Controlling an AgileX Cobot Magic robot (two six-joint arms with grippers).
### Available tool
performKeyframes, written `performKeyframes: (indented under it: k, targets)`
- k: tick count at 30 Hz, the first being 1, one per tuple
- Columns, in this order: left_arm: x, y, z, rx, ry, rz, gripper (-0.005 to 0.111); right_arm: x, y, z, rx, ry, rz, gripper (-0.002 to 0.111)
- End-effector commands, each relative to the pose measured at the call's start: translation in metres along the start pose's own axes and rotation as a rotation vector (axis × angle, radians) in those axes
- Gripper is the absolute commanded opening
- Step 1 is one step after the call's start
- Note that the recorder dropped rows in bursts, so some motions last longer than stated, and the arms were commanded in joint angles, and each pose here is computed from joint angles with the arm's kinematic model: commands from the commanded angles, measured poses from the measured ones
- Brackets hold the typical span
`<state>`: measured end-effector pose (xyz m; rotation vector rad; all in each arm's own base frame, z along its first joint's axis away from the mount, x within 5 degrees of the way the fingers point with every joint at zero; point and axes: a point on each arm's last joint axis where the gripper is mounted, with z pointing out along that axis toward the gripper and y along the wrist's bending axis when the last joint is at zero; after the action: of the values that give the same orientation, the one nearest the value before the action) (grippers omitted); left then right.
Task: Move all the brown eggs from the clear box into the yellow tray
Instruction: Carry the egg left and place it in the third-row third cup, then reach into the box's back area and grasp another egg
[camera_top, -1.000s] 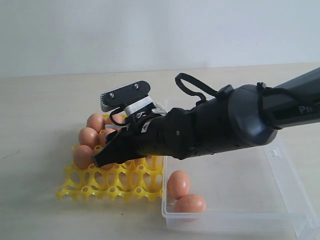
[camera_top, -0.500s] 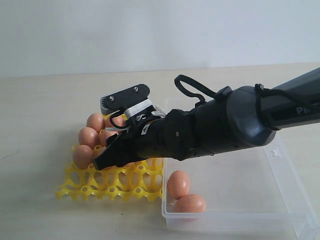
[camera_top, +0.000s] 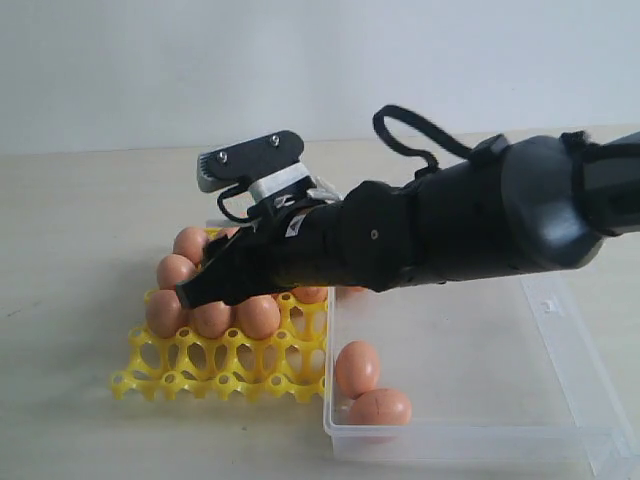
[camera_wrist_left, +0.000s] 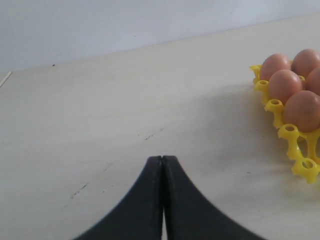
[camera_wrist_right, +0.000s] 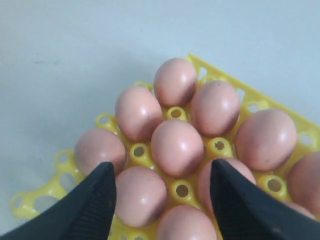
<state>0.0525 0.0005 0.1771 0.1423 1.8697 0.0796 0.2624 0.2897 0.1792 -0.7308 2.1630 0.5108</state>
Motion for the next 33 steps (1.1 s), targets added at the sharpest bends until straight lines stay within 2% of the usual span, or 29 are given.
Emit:
performKeyframes:
  k: [1, 3, 7, 8, 11, 14, 17, 21, 25, 29, 33]
  targets:
    - [-0.002, 0.0, 0.0, -0.001, -0.012, -0.006, 0.0, -0.031, -0.004, -0.034, -0.005, -0.107, -0.049, 0.048]
    - [-0.002, 0.0, 0.0, -0.001, -0.012, -0.006, 0.0, -0.042, -0.003, -0.049, -0.005, -0.155, -0.103, 0.036]
    - [-0.002, 0.0, 0.0, -0.001, -0.012, -0.006, 0.0, -0.056, -0.008, -0.074, -0.001, -0.194, -0.185, 0.003]
    - [-0.002, 0.0, 0.0, -0.001, -0.012, -0.006, 0.0, -0.055, -0.011, -0.075, -0.003, -0.174, -0.185, 0.0]
    - [-0.002, 0.0, 0.0, -0.001, -0.012, -0.006, 0.0, -0.049, -0.035, -0.075, 0.011, -0.079, -0.143, 0.0]
    - [-0.002, 0.0, 0.0, -0.001, -0.012, -0.006, 0.0, -0.04, -0.072, -0.067, 0.076, 0.002, -0.046, 0.0]
    - [-0.002, 0.0, 0.0, -0.001, -0.012, -0.006, 0.0, -0.031, -0.107, -0.062, 0.156, 0.036, 0.075, 0.003]
    - [-0.002, 0.0, 0.0, -0.001, -0.012, -0.006, 0.0, -0.024, -0.145, -0.053, 0.217, 0.116, 0.171, 0.017]
    - [-0.002, 0.0, 0.0, -0.001, -0.012, -0.006, 0.0, -0.023, -0.164, -0.04, 0.225, 0.229, 0.246, 0.031]
    - [-0.002, 0.0, 0.0, -0.001, -0.012, -0.006, 0.0, -0.026, -0.172, -0.022, 0.223, 0.329, 0.286, 0.045]
    - [-0.002, 0.0, 0.0, -0.001, -0.012, -0.006, 0.0, -0.03, -0.179, -0.008, 0.207, 0.407, 0.312, 0.049]
